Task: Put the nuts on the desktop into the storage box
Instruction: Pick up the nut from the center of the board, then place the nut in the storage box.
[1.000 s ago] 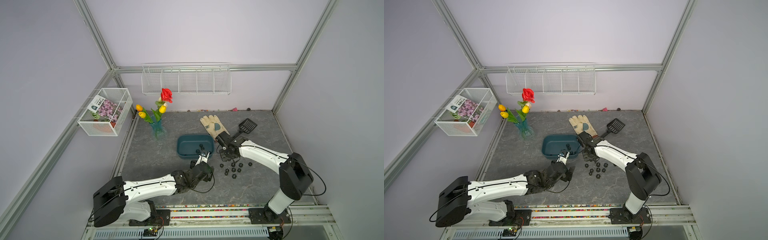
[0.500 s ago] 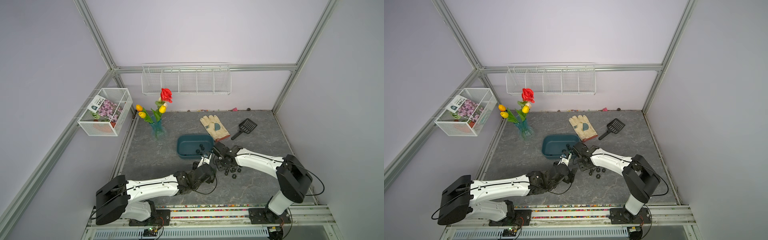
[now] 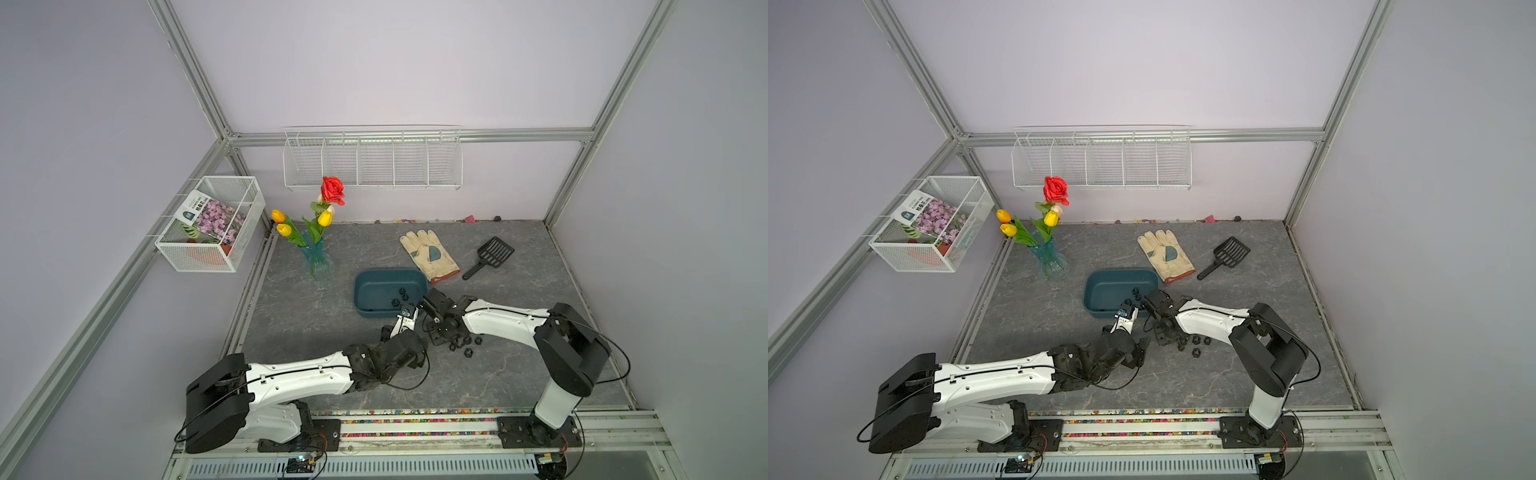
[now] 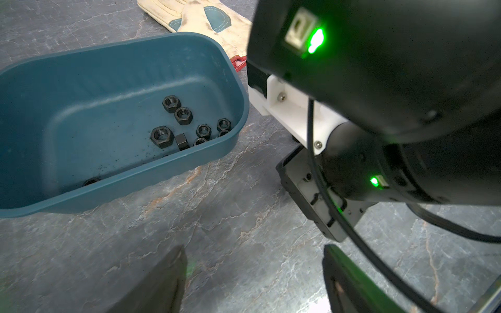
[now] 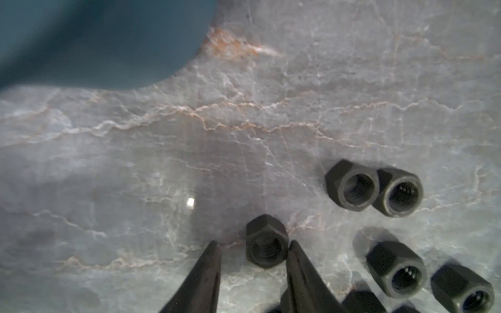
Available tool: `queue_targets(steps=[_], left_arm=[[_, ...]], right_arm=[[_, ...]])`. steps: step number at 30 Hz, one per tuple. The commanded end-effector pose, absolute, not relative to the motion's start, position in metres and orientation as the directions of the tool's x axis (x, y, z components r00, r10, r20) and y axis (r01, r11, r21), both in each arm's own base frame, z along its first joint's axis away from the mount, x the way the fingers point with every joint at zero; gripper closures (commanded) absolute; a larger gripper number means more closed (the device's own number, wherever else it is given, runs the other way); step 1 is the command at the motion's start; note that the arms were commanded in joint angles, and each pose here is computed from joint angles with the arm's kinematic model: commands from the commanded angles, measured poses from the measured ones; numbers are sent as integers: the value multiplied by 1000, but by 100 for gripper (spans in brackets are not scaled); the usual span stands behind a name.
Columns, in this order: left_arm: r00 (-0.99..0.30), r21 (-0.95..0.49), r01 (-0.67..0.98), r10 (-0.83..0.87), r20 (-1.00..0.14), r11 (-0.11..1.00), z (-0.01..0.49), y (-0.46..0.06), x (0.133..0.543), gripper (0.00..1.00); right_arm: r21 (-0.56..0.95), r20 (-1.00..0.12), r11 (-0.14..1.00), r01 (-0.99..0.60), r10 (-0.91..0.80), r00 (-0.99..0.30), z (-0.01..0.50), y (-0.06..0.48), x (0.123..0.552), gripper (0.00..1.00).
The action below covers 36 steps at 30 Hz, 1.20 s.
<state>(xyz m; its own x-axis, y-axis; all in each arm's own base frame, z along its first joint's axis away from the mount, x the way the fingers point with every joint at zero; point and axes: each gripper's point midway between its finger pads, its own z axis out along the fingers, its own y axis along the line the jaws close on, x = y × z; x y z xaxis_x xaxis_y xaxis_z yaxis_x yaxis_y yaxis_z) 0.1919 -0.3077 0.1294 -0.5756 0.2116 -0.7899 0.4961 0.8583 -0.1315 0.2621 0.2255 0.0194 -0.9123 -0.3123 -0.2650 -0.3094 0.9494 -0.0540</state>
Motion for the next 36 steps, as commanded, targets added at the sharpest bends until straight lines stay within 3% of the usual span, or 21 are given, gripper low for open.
queue_targets(steps=[1,18,21,26,36], left_arm=[[-577,-121,486,214,-788,866,126,-303,191,19],[-578,-117,496,226,-784,861,124,-303,189,19],[-578,-118,494,224,-784,861,124,-303,189,19],[-577,-120,496,223,-786,860,125,-302,188,19],[-572,-124,452,180,-800,883,133,-286,191,19]], right_arm=[[-81,-223,950,-302,-313,-923,2,219,254,59],[-105,-198,955,-278,-294,-935,-16,209,261,61],[-102,-195,955,-279,-294,-936,-18,210,261,66],[-102,-191,955,-279,-294,-937,-20,210,261,85],[-116,-216,954,-276,-295,-931,-5,210,267,89]])
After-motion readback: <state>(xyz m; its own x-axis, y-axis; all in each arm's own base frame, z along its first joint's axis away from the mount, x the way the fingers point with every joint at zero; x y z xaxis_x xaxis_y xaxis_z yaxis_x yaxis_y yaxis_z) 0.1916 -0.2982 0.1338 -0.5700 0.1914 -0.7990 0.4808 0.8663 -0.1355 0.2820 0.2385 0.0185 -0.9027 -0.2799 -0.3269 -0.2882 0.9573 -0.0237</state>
